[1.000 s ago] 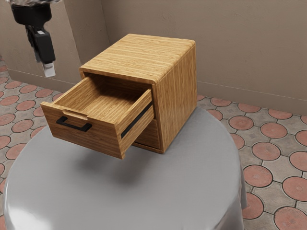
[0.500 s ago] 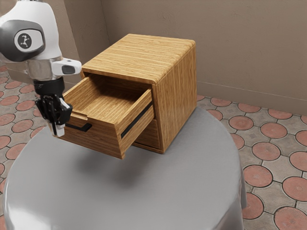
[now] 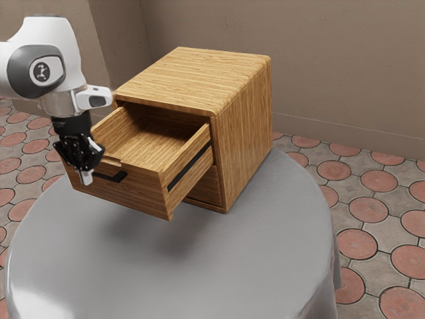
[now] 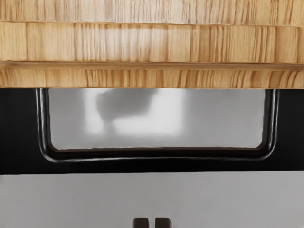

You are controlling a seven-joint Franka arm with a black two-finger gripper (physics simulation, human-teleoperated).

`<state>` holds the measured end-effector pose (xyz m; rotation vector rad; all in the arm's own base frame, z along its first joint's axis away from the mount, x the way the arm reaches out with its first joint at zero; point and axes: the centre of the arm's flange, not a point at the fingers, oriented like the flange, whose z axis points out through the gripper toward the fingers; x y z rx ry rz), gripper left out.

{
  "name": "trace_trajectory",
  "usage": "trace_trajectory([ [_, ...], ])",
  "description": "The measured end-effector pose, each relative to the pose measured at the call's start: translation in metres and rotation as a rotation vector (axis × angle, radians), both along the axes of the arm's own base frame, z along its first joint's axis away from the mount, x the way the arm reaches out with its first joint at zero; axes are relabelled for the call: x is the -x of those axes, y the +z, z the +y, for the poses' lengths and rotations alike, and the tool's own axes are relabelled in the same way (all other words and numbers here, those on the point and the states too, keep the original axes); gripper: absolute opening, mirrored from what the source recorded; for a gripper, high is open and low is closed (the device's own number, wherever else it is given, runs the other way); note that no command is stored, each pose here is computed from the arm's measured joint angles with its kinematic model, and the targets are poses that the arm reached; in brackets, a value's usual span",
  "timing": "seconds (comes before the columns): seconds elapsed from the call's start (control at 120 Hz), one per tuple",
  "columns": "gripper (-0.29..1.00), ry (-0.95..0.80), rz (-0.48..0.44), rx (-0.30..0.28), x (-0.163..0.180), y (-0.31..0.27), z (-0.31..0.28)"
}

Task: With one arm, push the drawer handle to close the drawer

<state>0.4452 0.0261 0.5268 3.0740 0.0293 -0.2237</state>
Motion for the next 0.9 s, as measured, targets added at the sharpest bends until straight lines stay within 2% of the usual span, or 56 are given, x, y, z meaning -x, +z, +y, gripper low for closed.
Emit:
trace_trajectory([
  [0.9,-0.08,-0.049,-0.045,0.015,-0.044,-0.022,0.0],
])
